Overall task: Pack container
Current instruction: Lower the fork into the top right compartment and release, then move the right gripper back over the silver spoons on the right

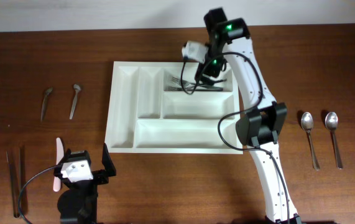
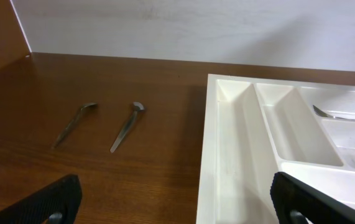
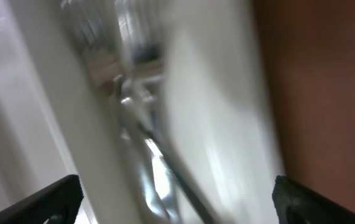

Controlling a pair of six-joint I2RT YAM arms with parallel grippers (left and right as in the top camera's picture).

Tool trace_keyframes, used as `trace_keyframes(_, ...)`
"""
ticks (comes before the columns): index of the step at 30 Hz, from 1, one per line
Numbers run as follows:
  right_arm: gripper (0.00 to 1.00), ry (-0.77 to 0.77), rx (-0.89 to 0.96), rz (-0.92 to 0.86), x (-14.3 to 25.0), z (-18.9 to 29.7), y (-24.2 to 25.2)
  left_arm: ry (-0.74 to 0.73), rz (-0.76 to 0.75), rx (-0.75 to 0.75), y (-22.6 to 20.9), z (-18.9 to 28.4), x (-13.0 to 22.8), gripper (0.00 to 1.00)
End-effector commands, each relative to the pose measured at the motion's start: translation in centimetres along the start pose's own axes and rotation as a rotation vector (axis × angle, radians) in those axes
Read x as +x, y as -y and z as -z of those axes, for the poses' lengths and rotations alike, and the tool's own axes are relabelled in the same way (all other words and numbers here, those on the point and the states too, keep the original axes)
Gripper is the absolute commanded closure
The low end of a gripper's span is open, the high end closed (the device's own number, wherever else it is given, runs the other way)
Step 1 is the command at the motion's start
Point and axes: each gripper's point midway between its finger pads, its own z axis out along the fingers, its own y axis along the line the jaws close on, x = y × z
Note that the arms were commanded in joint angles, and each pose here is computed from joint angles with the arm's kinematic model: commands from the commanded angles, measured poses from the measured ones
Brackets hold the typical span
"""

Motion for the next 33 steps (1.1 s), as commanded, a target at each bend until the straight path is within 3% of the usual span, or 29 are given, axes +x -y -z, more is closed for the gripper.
trace_keyframes(1, 0.01, 0.137, 0.282, -0.242, -2.1, 11.2, 3.5, 0.005, -0.012, 0.01, 0.2, 0.0, 0.0, 0.01)
trace_keyframes(5, 0.01, 0.176, 0.435, -0.478, 0.1, 18.4, 4.6, 0.005, -0.012, 0.01, 0.2, 0.0, 0.0, 0.01)
trace_keyframes(12, 0.01, 0.166, 0.489, -0.619, 4.3, 25.6, 2.3, 0.005, -0.012, 0.01, 0.2, 0.0, 0.0, 0.01)
trace_keyframes(14, 0.01, 0.184, 0.554, -0.805, 6.2, 27.6, 2.6, 0.005, -0.012, 0.01, 0.2, 0.0, 0.0, 0.01)
trace_keyframes(20, 0.01, 0.279, 0.576, -0.891, 8.1, 32.5, 1.4, 0.005, -0.012, 0.01, 0.2, 0.0, 0.0, 0.01)
trace_keyframes(25, 0.01, 0.094, 0.48, -0.982, 13.0, 30.5, -0.8, 0.005, -0.012, 0.01, 0.2, 0.0, 0.0, 0.01)
trace_keyframes(33, 0.01, -0.293, 0.186, -1.184, 25.5, 23.3, -7.8, 0.005, -0.012, 0.01, 0.2, 0.0, 0.0, 0.01)
